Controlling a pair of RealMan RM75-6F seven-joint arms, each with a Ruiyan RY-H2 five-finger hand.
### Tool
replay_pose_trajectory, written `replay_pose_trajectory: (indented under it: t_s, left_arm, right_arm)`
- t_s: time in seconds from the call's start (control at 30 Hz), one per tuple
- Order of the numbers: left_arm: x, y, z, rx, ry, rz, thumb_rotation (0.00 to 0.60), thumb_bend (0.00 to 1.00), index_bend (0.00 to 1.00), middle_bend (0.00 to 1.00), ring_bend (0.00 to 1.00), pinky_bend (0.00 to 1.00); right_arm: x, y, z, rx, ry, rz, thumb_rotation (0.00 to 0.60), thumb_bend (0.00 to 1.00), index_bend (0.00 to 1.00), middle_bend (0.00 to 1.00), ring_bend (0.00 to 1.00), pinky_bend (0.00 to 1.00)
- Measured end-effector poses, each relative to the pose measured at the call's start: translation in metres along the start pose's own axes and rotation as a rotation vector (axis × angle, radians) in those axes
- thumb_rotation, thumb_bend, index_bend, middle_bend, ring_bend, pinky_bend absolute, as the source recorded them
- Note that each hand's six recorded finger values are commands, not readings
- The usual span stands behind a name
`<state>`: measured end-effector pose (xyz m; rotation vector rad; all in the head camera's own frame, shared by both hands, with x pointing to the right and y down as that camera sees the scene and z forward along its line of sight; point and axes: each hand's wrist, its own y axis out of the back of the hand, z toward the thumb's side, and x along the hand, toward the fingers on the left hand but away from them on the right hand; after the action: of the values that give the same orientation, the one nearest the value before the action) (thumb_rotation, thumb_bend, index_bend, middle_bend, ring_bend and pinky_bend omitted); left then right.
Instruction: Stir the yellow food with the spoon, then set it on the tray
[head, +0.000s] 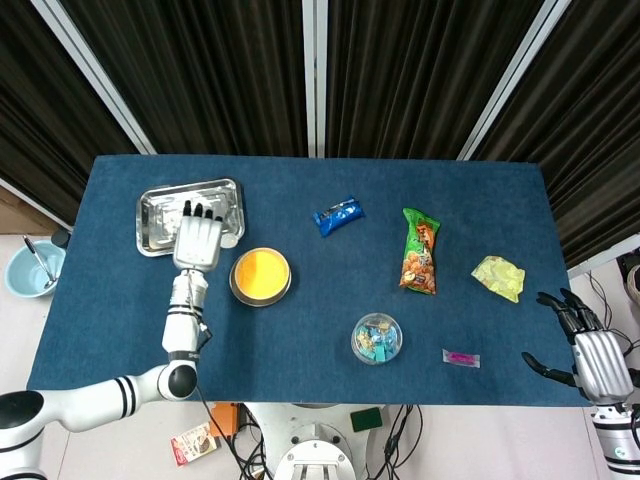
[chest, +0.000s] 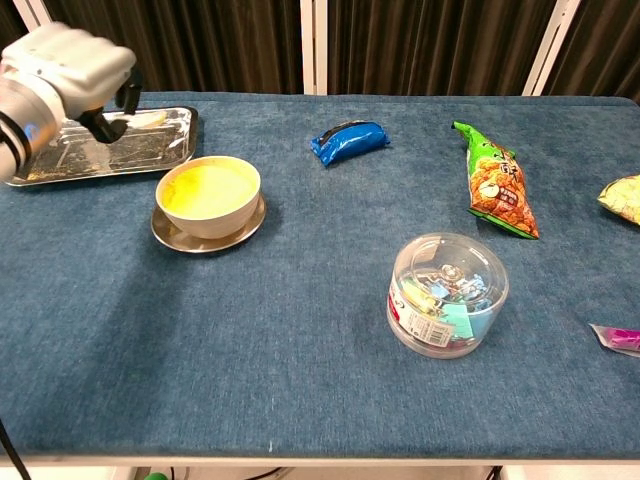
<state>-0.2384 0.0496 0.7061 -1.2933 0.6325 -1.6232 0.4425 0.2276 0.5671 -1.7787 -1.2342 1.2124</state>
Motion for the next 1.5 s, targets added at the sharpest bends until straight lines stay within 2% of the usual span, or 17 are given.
replay_pose_trajectory:
  t_s: [0.17, 0.4, 0.83, 1.0, 1.1, 1.23, 1.4, 1.5]
  left_arm:
    - [0.019, -0.016, -0.016, -0.076, 0.022, -0.076, 0.600, 0.41, 0.59, 0.38, 0.21, 0.18]
    - [0.041, -0.030, -0.030, -0.112, 0.050, -0.108, 0.600, 0.40, 0.57, 0.37, 0.21, 0.18]
    - [0.060, -0.045, -0.022, -0.028, 0.049, -0.144, 0.600, 0.37, 0.49, 0.34, 0.18, 0.18]
    - [0.061, -0.051, -0.018, 0.004, 0.046, -0.156, 0.600, 0.35, 0.38, 0.31, 0.17, 0.18]
    - [0.061, -0.050, -0.019, 0.004, 0.052, -0.146, 0.600, 0.33, 0.33, 0.30, 0.17, 0.18]
    - [0.059, -0.043, -0.024, -0.014, 0.057, -0.120, 0.600, 0.33, 0.32, 0.30, 0.17, 0.18]
    - [0.046, -0.023, -0.040, -0.093, 0.060, -0.046, 0.600, 0.33, 0.33, 0.31, 0.17, 0.17]
    - [0.027, -0.011, -0.059, -0.150, 0.052, -0.003, 0.600, 0.32, 0.33, 0.31, 0.17, 0.16]
  right_arm:
    - [-0.001, 0.001, 0.001, 0.007, -0.005, 0.000, 0.600, 0.15, 0.16, 0.21, 0.08, 0.19]
    - [-0.005, 0.001, 0.004, 0.015, -0.008, 0.007, 0.600, 0.15, 0.16, 0.21, 0.08, 0.19]
    - [-0.009, -0.002, 0.004, 0.015, -0.029, 0.014, 0.600, 0.15, 0.16, 0.21, 0.08, 0.19]
    - [-0.010, -0.001, 0.005, 0.016, -0.028, 0.015, 0.600, 0.15, 0.16, 0.21, 0.08, 0.19]
    - [-0.009, 0.000, 0.005, 0.013, -0.026, 0.011, 0.600, 0.15, 0.16, 0.21, 0.08, 0.19]
    - [-0.007, 0.004, 0.005, 0.012, -0.024, 0.001, 0.600, 0.15, 0.16, 0.21, 0.08, 0.19]
    - [-0.001, 0.015, -0.003, 0.030, -0.040, -0.013, 0.600, 0.17, 0.16, 0.21, 0.08, 0.19]
    - [0.002, 0.024, -0.011, 0.057, -0.059, -0.022, 0.600, 0.18, 0.16, 0.21, 0.08, 0.19]
